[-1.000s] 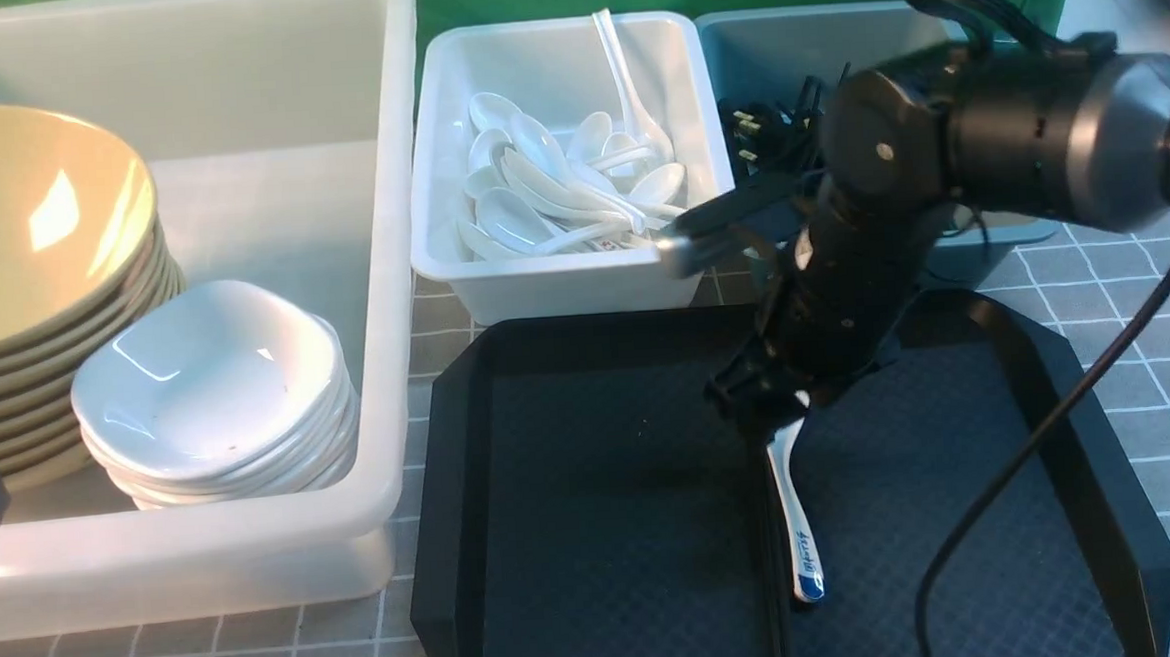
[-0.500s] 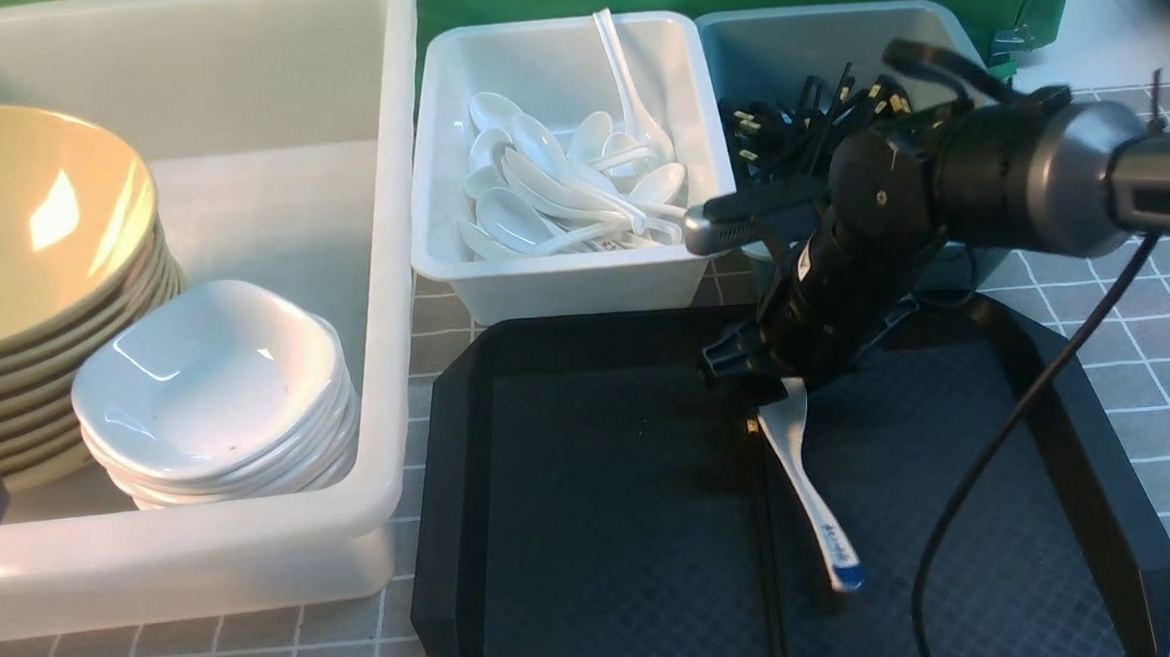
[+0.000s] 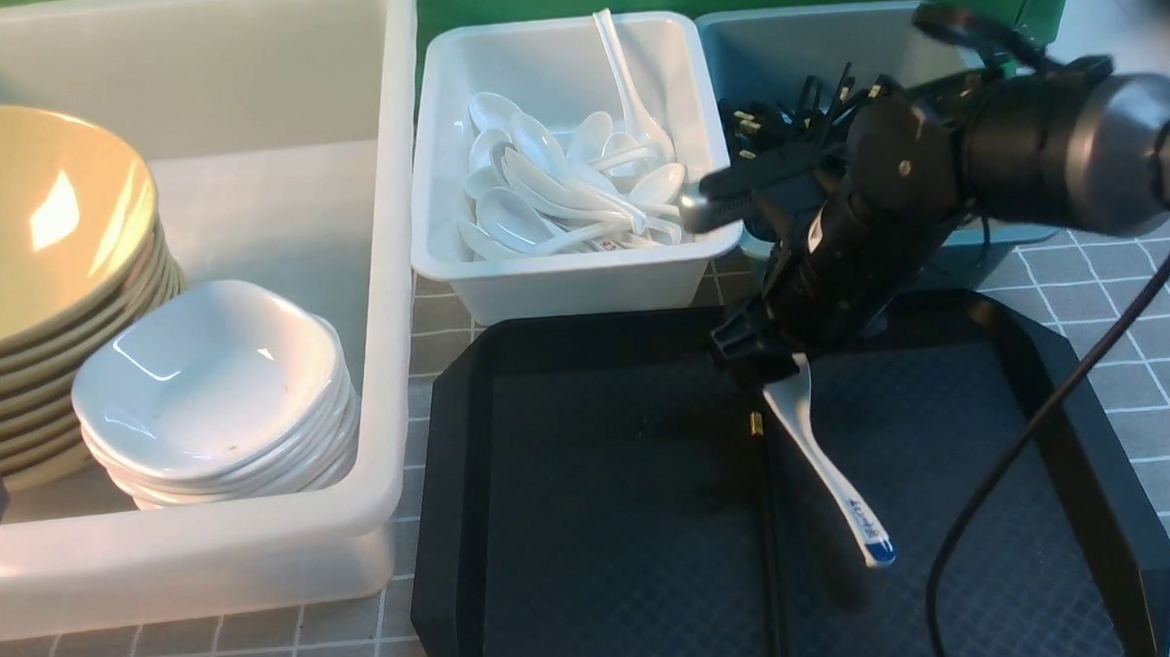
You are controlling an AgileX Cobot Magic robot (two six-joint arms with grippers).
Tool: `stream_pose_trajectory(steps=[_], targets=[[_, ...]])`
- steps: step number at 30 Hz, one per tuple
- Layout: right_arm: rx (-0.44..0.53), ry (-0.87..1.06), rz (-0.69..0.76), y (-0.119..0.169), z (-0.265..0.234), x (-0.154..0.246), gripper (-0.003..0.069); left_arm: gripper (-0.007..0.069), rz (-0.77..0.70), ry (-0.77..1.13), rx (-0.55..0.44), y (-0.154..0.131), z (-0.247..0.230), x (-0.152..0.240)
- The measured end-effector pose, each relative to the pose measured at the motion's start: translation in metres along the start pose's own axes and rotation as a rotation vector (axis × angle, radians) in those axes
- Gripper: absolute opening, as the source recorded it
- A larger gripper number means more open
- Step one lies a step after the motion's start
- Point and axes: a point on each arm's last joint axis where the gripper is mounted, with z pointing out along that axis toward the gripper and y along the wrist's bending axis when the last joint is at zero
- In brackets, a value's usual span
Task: On grey table put chopsticks spoon bowls plates into blue grey white boxes.
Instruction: 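Reach down and grasp the white spoon resting in the bowl with the right gripper, then place the white spoon into the bin of spoons with the right gripper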
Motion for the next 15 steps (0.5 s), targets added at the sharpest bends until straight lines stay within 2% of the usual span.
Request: stream_pose_trajectory(steps=[5, 9, 12, 13, 14, 15], targets=[[-0.036, -0.038, 0.004, 0.004, -0.026, -0.002, 0.0433, -0.0011, 0.000, 0.000, 0.000, 0.000, 0.000, 0.000], [-0.220, -0.151, -0.012, 0.022, -0.055, -0.013, 0.0433, -0.0011, 0.001, 0.000, 0.000, 0.000, 0.000, 0.000], [-0.271, -0.389, -0.038, 0.027, -0.078, -0.041, 0.0432, -0.0011, 0.001, 0.000, 0.000, 0.000, 0.000, 0.000], [-0.259, -0.491, -0.039, 0.027, -0.085, -0.053, 0.0430, -0.0011, 0.001, -0.001, 0.000, 0.000, 0.000, 0.000], [-0.255, -0.510, -0.037, 0.027, -0.086, -0.056, 0.0430, -0.0011, 0.001, -0.001, 0.000, 0.000, 0.000, 0.000], [-0.196, -0.706, -0.019, 0.022, -0.096, -0.079, 0.0430, -0.0011, 0.001, -0.001, 0.000, 0.000, 0.000, 0.000]])
